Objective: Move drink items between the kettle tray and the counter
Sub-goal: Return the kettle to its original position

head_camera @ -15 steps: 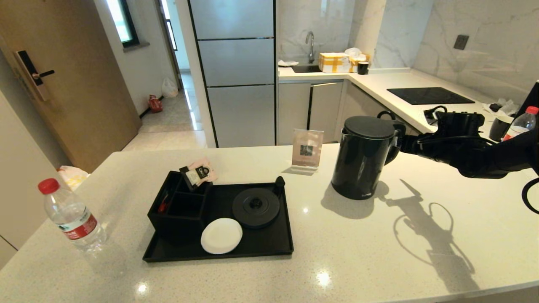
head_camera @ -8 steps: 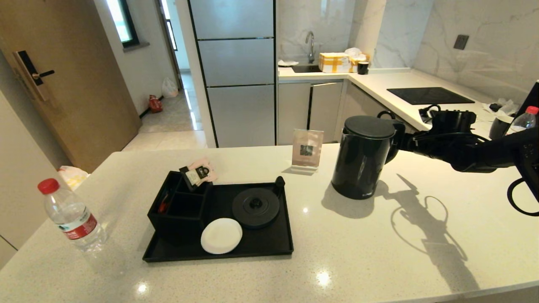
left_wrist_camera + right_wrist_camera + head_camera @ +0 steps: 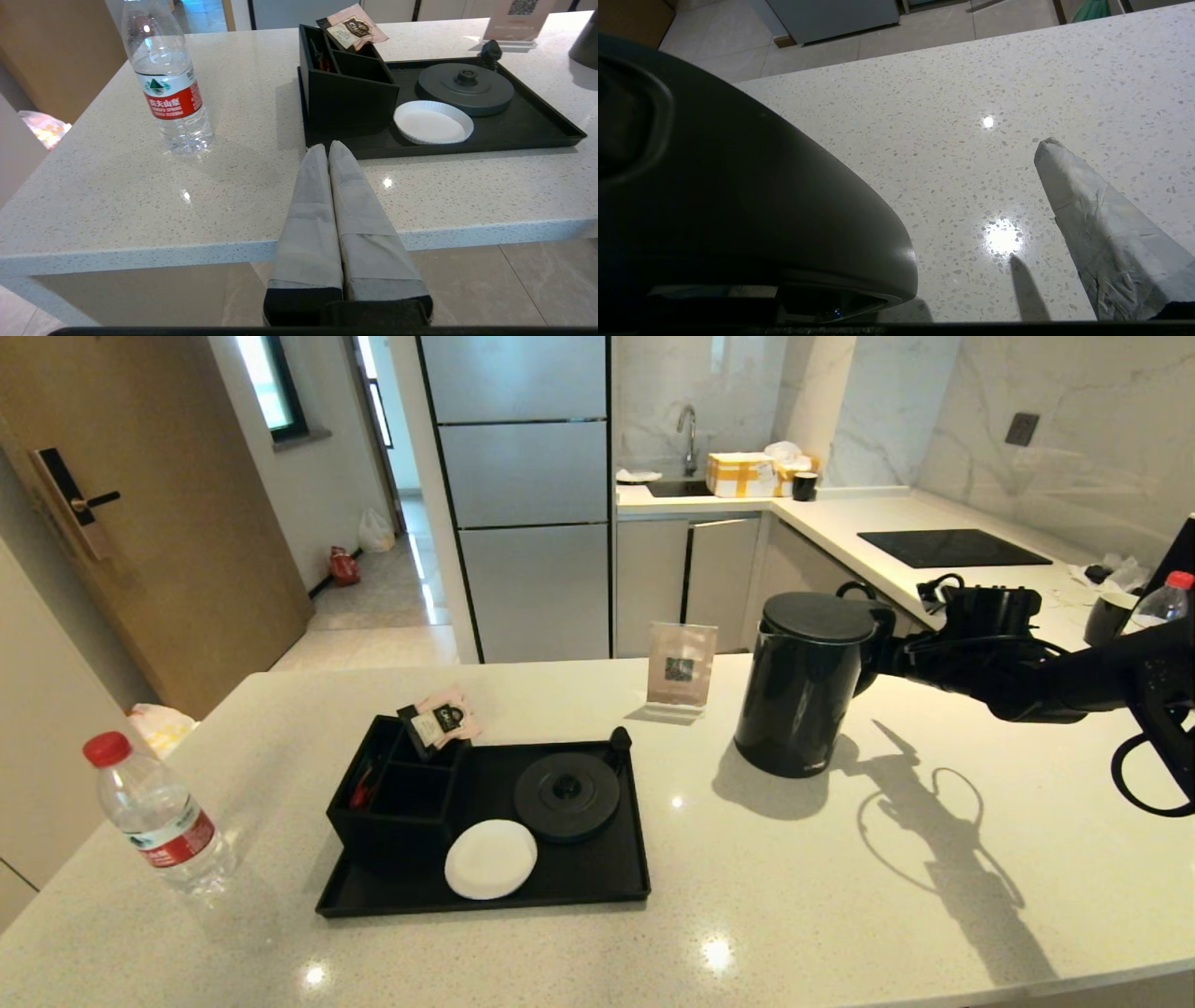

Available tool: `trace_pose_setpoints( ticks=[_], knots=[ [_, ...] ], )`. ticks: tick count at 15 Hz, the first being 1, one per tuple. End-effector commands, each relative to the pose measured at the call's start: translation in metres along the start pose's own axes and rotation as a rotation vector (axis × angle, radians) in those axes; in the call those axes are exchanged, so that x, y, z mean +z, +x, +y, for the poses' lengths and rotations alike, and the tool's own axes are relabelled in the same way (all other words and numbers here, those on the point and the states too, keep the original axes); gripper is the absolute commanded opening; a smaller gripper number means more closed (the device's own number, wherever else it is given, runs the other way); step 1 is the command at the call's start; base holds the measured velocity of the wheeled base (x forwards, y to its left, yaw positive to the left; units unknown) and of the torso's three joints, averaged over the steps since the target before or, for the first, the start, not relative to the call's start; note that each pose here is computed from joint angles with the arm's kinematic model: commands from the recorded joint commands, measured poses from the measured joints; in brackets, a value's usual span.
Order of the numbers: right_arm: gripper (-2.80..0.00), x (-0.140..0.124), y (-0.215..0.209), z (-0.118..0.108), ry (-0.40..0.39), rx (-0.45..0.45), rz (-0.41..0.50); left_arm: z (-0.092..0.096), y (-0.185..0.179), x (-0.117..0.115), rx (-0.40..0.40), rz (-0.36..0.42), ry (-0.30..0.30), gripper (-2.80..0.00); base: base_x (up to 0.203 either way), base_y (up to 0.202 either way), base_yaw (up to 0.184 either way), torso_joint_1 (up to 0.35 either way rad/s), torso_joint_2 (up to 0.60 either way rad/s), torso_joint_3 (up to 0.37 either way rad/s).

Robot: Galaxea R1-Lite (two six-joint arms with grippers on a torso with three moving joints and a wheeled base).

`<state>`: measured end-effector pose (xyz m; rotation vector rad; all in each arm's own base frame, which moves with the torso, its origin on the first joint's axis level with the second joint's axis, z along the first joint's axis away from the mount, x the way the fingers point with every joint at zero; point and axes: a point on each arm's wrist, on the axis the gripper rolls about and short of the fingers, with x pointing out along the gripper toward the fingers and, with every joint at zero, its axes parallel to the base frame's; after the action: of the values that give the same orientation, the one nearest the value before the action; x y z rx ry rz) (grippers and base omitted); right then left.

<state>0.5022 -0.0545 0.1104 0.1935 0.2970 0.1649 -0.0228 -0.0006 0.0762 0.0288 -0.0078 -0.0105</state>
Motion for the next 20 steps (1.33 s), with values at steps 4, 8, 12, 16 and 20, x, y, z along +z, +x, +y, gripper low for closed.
trace_pose_setpoints(
  ticks=[4, 8, 12, 16, 20],
  knots=[
    [-2.8, 0.002, -0.004, 0.007, -0.006, 0.016, -0.003, 0.0, 0.0, 0.0, 0.0, 0.0, 0.002, -2.8, 0.0, 0.0, 0.0, 0.0, 0.0, 0.0],
    [-2.8, 0.0, -0.003, 0.009, -0.006, 0.018, 0.004, 0.0, 0.0, 0.0, 0.0, -0.002, 0.0, -2.8, 0.0, 0.0, 0.0, 0.0, 0.0, 0.0],
    [-2.8, 0.0, -0.008, 0.017, -0.014, 0.028, 0.015, 0.0, 0.0, 0.0, 0.0, -0.002, 0.0, -2.8, 0.0, 0.0, 0.0, 0.0, 0.0, 0.0],
    [-2.8, 0.006, -0.019, 0.027, -0.025, 0.037, 0.02, 0.0, 0.0, 0.0, 0.0, -0.002, 0.0, -2.8, 0.0, 0.0, 0.0, 0.0, 0.0, 0.0],
    [-2.8, 0.038, -0.061, 0.056, -0.038, 0.068, -0.03, 0.0, 0.0, 0.0, 0.0, -0.002, 0.0, -2.8, 0.0, 0.0, 0.0, 0.0, 0.0, 0.0]
  ],
)
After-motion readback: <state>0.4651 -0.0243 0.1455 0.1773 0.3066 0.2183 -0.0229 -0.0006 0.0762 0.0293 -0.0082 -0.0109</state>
